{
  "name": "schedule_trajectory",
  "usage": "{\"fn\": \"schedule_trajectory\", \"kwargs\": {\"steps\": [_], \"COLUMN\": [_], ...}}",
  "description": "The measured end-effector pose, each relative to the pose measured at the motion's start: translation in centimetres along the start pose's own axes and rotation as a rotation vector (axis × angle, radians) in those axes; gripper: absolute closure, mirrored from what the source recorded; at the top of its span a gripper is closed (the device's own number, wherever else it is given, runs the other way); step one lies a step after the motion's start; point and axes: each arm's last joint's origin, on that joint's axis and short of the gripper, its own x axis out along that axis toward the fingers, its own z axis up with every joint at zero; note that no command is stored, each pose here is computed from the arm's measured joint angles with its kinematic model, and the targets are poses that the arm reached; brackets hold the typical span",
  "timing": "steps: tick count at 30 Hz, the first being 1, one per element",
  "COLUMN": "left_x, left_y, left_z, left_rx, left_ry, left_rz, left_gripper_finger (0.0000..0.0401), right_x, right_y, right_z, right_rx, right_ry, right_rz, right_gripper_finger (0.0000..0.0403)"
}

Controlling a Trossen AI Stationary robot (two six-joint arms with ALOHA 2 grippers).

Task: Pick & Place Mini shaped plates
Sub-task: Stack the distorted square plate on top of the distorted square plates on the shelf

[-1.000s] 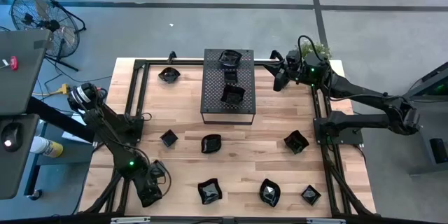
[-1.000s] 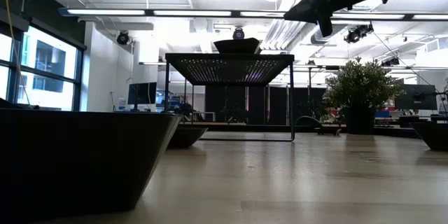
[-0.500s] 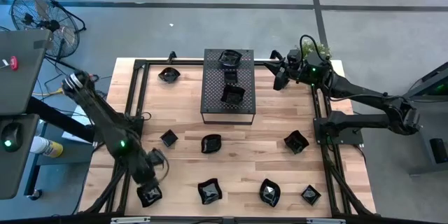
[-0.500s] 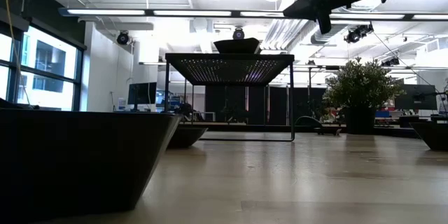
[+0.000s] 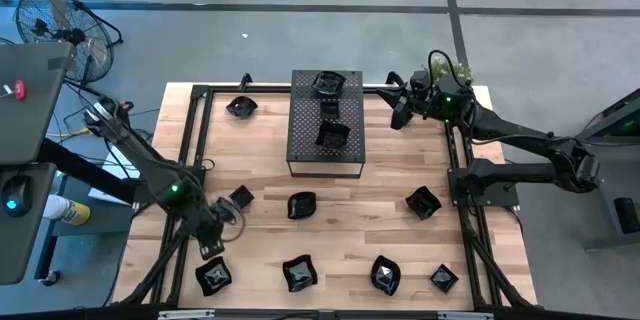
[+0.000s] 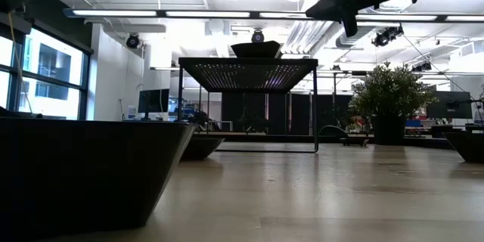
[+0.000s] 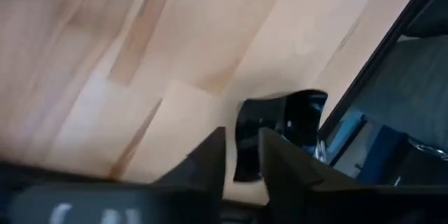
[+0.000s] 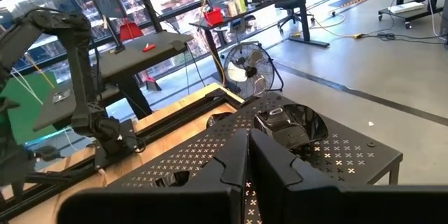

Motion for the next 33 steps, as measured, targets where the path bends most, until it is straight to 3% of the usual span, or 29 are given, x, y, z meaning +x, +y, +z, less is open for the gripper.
{"fn": "schedule_trajectory", "kwargs": {"steps": [4, 7, 13, 18, 26, 33], "left_x": [2.4, 4.1, 7.0, 8.3, 8.3, 4.3], "left_y": [-0.6, -1.1, -2.8, -2.7, -2.9, -2.5], "left_z": [-0.3, -1.0, -2.0, -2.4, -2.3, -1.7], "left_rx": [-0.011, -0.01, 0.032, 0.02, 0.055, 0.015], "left_ry": [0.033, 0.059, 0.095, 0.131, 0.128, 0.092], "left_rz": [0.066, 0.099, 0.045, 0.092, 0.067, -0.031], "left_gripper_finger": [0.0261, 0.0254, 0.0271, 0.0302, 0.0393, 0.0398], "right_x": [0.0, 0.0, 0.0, 0.0, 0.0, 0.0], "right_y": [0.0, 0.0, 0.0, 0.0, 0.0, -0.1], "right_z": [0.0, 0.0, 0.0, 0.0, 0.0, 0.0], "right_rx": [0.007, 0.0, -0.009, -0.009, -0.016, -0.017], "right_ry": [0.0, 0.0, -0.001, -0.001, -0.003, -0.004], "right_rz": [0.0, -0.001, -0.004, -0.005, -0.011, -0.013], "right_gripper_finger": [0.0392, 0.0392, 0.0392, 0.0392, 0.0392, 0.0392]}}
